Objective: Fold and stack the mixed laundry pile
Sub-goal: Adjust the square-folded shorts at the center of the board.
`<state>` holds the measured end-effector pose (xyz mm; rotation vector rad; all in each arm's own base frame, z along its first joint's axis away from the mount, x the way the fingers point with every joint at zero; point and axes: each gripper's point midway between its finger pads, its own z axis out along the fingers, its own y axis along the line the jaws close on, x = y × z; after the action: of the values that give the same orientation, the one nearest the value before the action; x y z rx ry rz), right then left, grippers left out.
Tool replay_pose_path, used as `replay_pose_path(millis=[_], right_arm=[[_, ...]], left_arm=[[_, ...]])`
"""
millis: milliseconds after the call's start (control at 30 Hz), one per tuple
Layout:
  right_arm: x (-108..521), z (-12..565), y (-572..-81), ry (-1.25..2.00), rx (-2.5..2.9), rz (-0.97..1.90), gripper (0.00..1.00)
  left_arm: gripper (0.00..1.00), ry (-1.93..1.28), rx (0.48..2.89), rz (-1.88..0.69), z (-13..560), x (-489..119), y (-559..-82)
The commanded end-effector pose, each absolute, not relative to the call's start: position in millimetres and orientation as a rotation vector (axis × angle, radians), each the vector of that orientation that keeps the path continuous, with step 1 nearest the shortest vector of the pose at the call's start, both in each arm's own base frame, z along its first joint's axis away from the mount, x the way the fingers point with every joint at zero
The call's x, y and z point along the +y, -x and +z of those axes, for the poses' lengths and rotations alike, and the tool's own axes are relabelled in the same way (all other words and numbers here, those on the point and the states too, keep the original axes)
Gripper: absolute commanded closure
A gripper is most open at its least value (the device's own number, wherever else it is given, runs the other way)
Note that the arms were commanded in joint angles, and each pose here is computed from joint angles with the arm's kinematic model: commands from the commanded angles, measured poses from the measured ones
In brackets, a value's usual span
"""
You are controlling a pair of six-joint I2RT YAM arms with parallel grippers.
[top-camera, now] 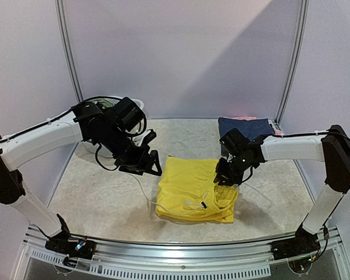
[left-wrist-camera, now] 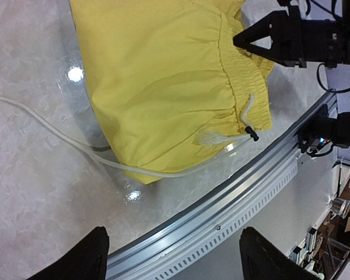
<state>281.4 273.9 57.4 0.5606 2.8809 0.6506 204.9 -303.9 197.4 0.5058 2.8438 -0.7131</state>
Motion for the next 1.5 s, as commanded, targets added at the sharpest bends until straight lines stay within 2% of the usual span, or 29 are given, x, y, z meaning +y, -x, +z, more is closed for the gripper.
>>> replay_pose_path(millis=[0, 100, 133, 400, 900, 1233, 1467], right_arm=[[281.5, 66.7, -292.2, -0.535, 2.855, 0.687, 0.88], [281.4, 75.4, -296.4, -0.512, 2.843, 0.672, 1.00], [282.4, 81.5, -299.4, -0.502, 2.833, 0.672, 1.00], [262.3, 119.5, -324.8, -0.426, 2.780, 0.576, 1.00], [223.7, 129.2, -351.4, -0.344, 2.759, 0.539, 1.00], [220.7, 101.4, -354.5, -0.242, 2.824, 0.521, 1.00], [198.5, 91.0, -364.8, -0.254, 2.824, 0.361, 1.00]], left_arm=[[0.22, -0.480, 2.823, -0.721, 202.8, -293.7, -204.4], [0.23, -0.471, 2.819, -0.721, 201.7, -291.0, -202.9], [0.24, -0.468, 2.821, -0.717, 199.8, -289.3, -201.6], [0.26, -0.512, 2.791, -0.730, 200.8, -290.9, -198.0], [0.28, -0.660, 2.729, -0.764, 204.8, -327.1, -196.5], [0.31, -0.732, 2.737, -0.719, 189.0, -360.5, -208.7], [0.36, -0.784, 2.720, -0.680, 169.2, -399.0, -222.9]])
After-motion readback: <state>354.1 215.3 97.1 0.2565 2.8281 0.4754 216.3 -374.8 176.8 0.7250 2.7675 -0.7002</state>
